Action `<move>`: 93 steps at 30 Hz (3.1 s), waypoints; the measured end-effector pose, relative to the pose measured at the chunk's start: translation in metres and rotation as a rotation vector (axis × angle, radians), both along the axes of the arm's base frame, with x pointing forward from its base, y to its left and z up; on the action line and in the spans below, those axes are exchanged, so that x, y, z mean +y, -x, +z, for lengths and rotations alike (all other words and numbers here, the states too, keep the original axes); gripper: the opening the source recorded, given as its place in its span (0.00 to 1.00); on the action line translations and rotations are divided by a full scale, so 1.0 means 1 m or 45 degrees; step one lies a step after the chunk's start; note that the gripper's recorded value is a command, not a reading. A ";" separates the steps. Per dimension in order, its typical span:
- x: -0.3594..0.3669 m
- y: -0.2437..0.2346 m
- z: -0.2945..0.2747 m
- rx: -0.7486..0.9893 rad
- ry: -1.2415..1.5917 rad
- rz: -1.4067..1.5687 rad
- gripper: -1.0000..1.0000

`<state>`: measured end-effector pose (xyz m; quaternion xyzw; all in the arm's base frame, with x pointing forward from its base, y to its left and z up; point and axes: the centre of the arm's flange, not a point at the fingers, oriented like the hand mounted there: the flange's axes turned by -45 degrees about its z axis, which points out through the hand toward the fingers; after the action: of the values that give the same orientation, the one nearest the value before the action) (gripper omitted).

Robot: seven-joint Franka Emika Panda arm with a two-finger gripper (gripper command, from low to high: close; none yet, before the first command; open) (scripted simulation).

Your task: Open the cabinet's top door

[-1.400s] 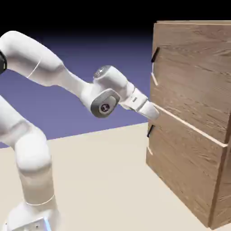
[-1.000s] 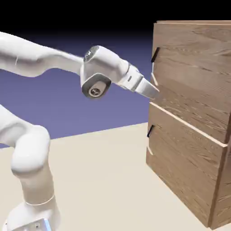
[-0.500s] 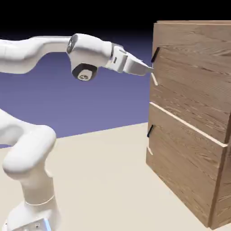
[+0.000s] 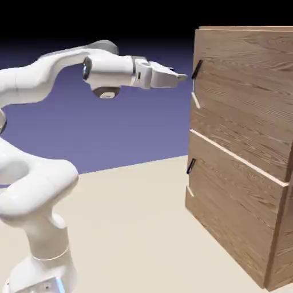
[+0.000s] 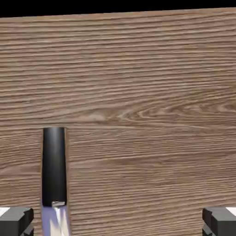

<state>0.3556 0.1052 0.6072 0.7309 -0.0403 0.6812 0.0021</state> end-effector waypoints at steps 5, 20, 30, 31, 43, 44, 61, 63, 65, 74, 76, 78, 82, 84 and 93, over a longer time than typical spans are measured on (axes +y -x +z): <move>0.021 -0.020 -0.025 -0.055 0.040 0.015 0.50; 0.021 -0.061 -0.050 -0.090 0.068 0.111 0.00; -0.030 0.035 -0.050 -0.099 0.056 0.431 0.00; -0.037 0.044 -0.050 -0.100 0.055 0.462 0.00; -0.105 0.116 -0.050 -0.106 0.043 0.754 0.00; -0.111 0.121 -0.050 -0.107 0.043 0.775 0.00; -0.215 0.183 -0.050 -0.113 0.028 1.132 0.00; -0.232 0.190 -0.050 -0.114 0.026 1.184 0.00; -0.250 0.196 -0.050 -0.115 0.023 1.240 0.00; -0.342 0.216 -0.050 -0.119 0.011 1.515 0.00; -0.362 0.217 -0.050 -0.120 0.008 1.573 0.00; -0.381 0.218 -0.050 -0.121 0.006 1.629 0.00; -0.414 0.217 -0.050 -0.122 0.001 1.726 0.00; -0.428 0.216 -0.050 -0.122 -0.001 1.767 0.00; -0.477 0.208 -0.050 -0.124 -0.008 1.913 0.00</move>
<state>0.1477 -0.3721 0.5574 0.5308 0.4671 0.5309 -0.4671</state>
